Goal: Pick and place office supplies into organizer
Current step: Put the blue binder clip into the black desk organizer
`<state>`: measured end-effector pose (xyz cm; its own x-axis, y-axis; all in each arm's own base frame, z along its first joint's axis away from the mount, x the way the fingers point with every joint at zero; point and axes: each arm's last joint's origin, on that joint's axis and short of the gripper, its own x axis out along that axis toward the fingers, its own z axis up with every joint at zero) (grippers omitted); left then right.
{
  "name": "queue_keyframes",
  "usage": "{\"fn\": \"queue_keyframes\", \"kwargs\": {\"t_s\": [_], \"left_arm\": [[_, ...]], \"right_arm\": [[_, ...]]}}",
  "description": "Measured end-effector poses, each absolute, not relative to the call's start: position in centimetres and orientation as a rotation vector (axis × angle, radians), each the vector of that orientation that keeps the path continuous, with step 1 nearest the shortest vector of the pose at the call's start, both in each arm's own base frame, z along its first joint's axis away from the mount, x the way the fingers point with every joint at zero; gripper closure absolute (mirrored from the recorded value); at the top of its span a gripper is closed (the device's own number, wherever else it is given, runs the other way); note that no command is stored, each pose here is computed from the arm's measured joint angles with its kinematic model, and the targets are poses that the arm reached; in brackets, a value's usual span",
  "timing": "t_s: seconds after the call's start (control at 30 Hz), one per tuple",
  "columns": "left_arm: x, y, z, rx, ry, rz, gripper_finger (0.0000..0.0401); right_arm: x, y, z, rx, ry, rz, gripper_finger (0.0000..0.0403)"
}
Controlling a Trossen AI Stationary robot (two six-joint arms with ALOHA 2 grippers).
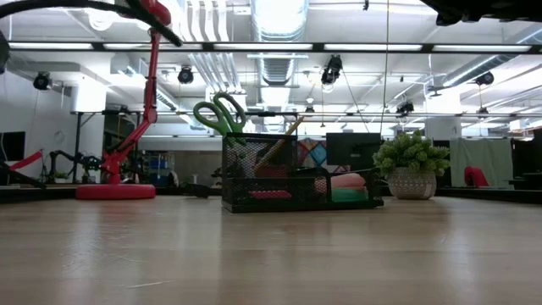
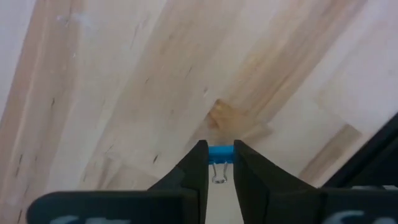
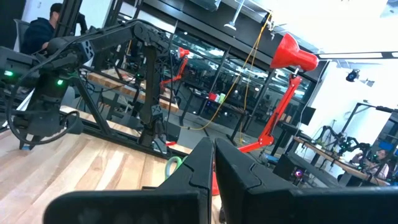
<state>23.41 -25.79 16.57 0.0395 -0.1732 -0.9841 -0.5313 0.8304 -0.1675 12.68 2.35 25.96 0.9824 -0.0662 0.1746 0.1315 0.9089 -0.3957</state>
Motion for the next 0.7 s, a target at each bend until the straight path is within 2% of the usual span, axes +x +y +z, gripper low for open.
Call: {"fn": "queue_keyframes", "kwargs": {"t_s": [0.33,0.7], "left_arm": [[25.3,-24.2,17.1,-0.524,1.519,0.216,0.0373],[29.9,-18.6,17.5,-0.337,1.439,0.117,0.0374]], "right_arm": [[12.7,2.3,26.0,-0.418,-0.159,-0.102,0.0394],[12.7,2.3,26.0,-0.418,-0.159,-0.103,0.0394]]}}
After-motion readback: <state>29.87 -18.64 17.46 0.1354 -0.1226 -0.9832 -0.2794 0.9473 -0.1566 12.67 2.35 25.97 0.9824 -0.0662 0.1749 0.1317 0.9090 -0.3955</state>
